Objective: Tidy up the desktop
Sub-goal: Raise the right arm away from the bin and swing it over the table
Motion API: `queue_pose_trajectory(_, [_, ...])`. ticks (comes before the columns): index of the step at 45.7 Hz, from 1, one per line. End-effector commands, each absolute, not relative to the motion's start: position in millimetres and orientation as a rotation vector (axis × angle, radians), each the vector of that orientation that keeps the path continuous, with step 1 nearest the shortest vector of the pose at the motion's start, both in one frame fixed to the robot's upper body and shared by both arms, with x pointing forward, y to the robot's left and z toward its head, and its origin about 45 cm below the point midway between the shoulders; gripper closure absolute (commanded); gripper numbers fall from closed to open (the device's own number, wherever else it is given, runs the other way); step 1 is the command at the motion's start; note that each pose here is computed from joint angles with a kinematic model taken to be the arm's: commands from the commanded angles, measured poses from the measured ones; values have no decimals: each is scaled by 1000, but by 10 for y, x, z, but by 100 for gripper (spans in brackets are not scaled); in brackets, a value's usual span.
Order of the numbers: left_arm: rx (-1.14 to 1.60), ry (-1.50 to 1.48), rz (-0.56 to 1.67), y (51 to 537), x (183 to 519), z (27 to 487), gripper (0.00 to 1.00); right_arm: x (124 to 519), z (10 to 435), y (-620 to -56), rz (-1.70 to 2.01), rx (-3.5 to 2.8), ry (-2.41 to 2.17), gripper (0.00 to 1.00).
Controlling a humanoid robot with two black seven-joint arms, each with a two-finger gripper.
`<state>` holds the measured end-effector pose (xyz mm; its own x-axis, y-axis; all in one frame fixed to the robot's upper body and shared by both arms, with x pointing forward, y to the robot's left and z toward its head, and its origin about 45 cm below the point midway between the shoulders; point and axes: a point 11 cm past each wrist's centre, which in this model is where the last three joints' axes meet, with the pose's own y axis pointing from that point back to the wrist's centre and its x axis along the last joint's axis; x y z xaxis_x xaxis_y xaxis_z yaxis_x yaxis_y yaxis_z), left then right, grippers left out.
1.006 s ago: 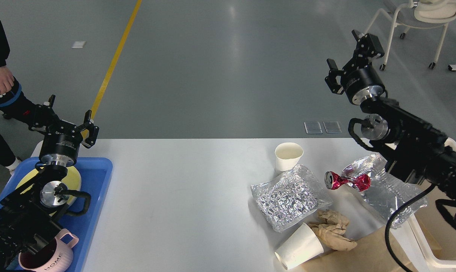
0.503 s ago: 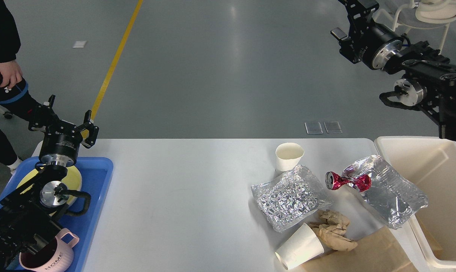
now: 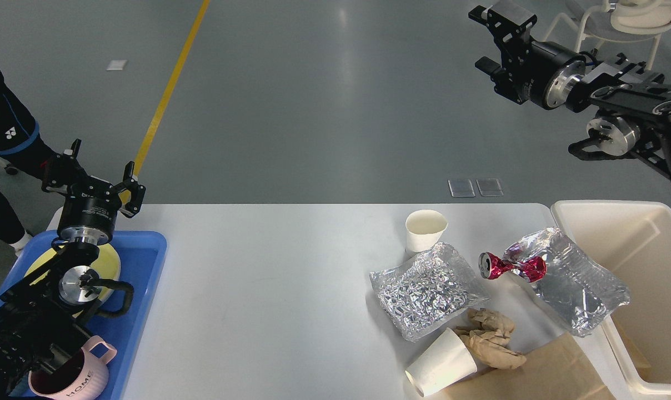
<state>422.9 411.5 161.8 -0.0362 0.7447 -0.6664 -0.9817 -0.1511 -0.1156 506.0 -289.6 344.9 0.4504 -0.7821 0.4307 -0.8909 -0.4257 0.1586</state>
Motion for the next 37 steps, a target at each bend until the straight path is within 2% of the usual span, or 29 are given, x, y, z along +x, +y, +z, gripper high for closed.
queue_pose_trajectory(1, [-707,442,1593,4116,4232,1622,3,5056,3484,-2882,432,2332,-1392,0])
queue_pose_trajectory(6, [-707,442,1593,4116,4232,1622,3,5038,3443,-2734,432,2345,-1313,0])
queue_pose_trajectory(14, [-707,442,1593,4116,4232,1622,3,4800,3206,-2448,346,2263,-789,0])
queue_pose_trajectory(19, [-707,443,1593,4114,4229,1618,3,4709,2994,-2503,296,2015,-616,0])
queue_pose_trajectory(26, [-707,442,1593,4116,4232,1623,3,4596,3167,-2232,264,1923,-443,0])
queue_pose_trajectory(37, [-706,443,1594,4118,4227,1616,3,4065,3312,-1585,146,1938,-59,0])
